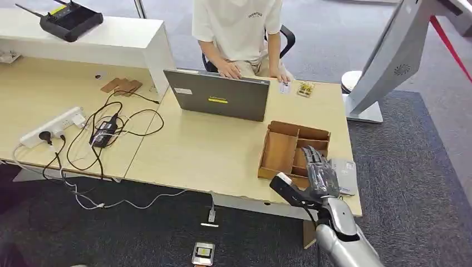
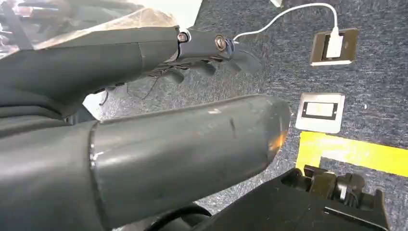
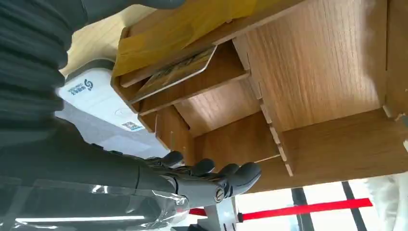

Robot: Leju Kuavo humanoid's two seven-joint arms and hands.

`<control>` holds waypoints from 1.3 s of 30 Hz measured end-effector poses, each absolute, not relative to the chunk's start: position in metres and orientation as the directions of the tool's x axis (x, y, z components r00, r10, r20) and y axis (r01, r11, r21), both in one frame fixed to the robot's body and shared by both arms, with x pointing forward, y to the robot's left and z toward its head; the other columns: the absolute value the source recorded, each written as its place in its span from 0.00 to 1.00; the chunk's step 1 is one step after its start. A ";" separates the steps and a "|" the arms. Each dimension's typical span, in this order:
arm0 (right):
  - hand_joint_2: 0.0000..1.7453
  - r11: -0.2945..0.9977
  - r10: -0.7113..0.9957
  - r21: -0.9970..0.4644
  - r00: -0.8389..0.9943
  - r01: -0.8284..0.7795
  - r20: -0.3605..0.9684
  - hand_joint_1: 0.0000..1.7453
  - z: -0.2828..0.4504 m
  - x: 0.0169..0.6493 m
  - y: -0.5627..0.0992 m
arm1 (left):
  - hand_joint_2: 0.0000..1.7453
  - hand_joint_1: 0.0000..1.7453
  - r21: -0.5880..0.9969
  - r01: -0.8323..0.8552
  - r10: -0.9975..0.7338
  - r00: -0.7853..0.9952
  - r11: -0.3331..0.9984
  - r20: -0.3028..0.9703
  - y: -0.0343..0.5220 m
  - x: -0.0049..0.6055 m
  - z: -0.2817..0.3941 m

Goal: Pass the card to the sensor for recognition and then transmit it.

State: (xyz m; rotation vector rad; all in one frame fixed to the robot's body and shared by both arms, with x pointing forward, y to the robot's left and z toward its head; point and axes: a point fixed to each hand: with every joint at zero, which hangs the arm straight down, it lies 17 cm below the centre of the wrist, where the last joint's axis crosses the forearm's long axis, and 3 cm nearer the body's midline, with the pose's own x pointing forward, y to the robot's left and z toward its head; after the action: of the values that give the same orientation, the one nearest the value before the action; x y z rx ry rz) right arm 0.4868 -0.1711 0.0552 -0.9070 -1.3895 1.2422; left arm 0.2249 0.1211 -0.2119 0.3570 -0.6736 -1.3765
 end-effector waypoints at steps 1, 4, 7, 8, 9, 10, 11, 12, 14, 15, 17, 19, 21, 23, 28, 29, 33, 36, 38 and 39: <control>1.00 0.184 0.960 -0.978 -0.196 -0.093 0.199 0.00 0.054 0.487 -0.171 | 0.00 0.00 0.601 0.778 -0.972 0.051 0.183 0.230 0.121 0.225 -0.212; 1.00 0.182 0.961 -0.978 -0.193 -0.097 0.198 0.00 0.052 0.487 -0.172 | 0.00 0.00 0.602 0.777 -0.972 0.052 0.184 0.230 0.121 0.225 -0.212; 1.00 0.183 0.962 -0.978 -0.189 -0.098 0.199 0.00 0.051 0.488 -0.173 | 0.00 0.00 0.601 0.777 -0.972 0.054 0.185 0.230 0.122 0.225 -0.212; 1.00 0.183 0.962 -0.978 -0.189 -0.097 0.198 0.00 0.051 0.488 -0.174 | 0.00 0.00 0.601 0.777 -0.972 0.054 0.186 0.231 0.122 0.225 -0.212; 1.00 0.183 0.962 -0.978 -0.188 -0.098 0.199 0.00 0.051 0.489 -0.174 | 0.00 0.00 0.601 0.777 -0.972 0.054 0.186 0.231 0.122 0.225 -0.212; 1.00 0.183 0.962 -0.978 -0.188 -0.097 0.198 0.00 0.051 0.489 -0.174 | 0.00 0.00 0.601 0.777 -0.971 0.055 0.187 0.231 0.122 0.225 -0.212; 1.00 0.183 0.962 -0.978 -0.187 -0.096 0.199 0.00 0.051 0.490 -0.174 | 0.00 0.00 0.601 0.777 -0.971 0.055 0.187 0.231 0.122 0.225 -0.212; 1.00 0.184 0.962 -0.978 -0.186 -0.095 0.199 0.00 0.051 0.490 -0.175 | 0.00 0.00 0.601 0.777 -0.971 0.055 0.187 0.231 0.122 0.225 -0.212; 1.00 0.185 0.963 -0.978 -0.183 -0.095 0.200 0.00 0.050 0.491 -0.176 | 0.00 0.00 0.601 0.777 -0.971 0.056 0.188 0.231 0.122 0.225 -0.212; 1.00 0.185 0.963 -0.978 -0.182 -0.096 0.200 0.00 0.050 0.491 -0.176 | 0.00 0.00 0.601 0.776 -0.971 0.058 0.190 0.232 0.122 0.225 -0.212; 1.00 0.186 0.963 -0.978 -0.180 -0.096 0.201 0.00 0.050 0.492 -0.177 | 0.00 0.00 0.601 0.775 -0.970 0.062 0.194 0.234 0.122 0.225 -0.212; 1.00 0.189 0.963 -0.978 -0.177 -0.091 0.203 0.00 0.051 0.494 -0.179 | 0.00 0.00 0.602 0.774 -0.970 0.066 0.199 0.236 0.122 0.225 -0.212; 1.00 0.192 0.963 -0.977 -0.173 -0.089 0.205 0.00 0.051 0.495 -0.180 | 0.00 0.00 0.601 0.774 -0.970 0.067 0.200 0.236 0.122 0.225 -0.212; 1.00 0.192 0.964 -0.977 -0.169 -0.089 0.205 0.00 0.051 0.496 -0.181 | 0.00 0.00 0.601 0.774 -0.969 0.067 0.200 0.236 0.122 0.225 -0.212; 1.00 0.194 0.966 -0.977 -0.155 -0.093 0.207 0.00 0.048 0.496 -0.186 | 0.00 0.00 0.600 0.774 -0.969 0.070 0.202 0.237 0.122 0.225 -0.212; 1.00 0.194 0.966 -0.977 -0.153 -0.093 0.206 0.00 0.048 0.496 -0.187 | 0.00 0.00 0.600 0.773 -0.969 0.071 0.203 0.237 0.122 0.225 -0.212; 1.00 0.195 0.968 -0.977 -0.144 -0.085 0.206 0.00 0.049 0.497 -0.192 | 0.00 0.00 0.604 0.769 -0.968 0.072 0.208 0.241 0.122 0.226 -0.211; 1.00 0.192 0.970 -0.978 -0.138 -0.080 0.202 0.00 0.049 0.497 -0.195 | 0.00 0.00 0.605 0.768 -0.967 0.072 0.210 0.244 0.122 0.225 -0.211; 1.00 0.190 0.971 -0.979 -0.134 -0.078 0.199 0.00 0.049 0.498 -0.198 | 0.00 0.00 0.605 0.768 -0.967 0.073 0.210 0.244 0.122 0.225 -0.211; 1.00 0.187 0.971 -0.979 -0.133 -0.076 0.196 0.00 0.049 0.498 -0.199 | 0.00 0.00 0.605 0.768 -0.967 0.073 0.211 0.244 0.121 0.225 -0.211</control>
State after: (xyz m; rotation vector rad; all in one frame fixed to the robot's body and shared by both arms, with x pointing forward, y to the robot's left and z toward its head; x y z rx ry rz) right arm 0.4977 -0.1994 0.0493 -0.9500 -1.3488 1.1928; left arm 0.2254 0.1214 -0.2112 0.3573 -0.6823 -1.3451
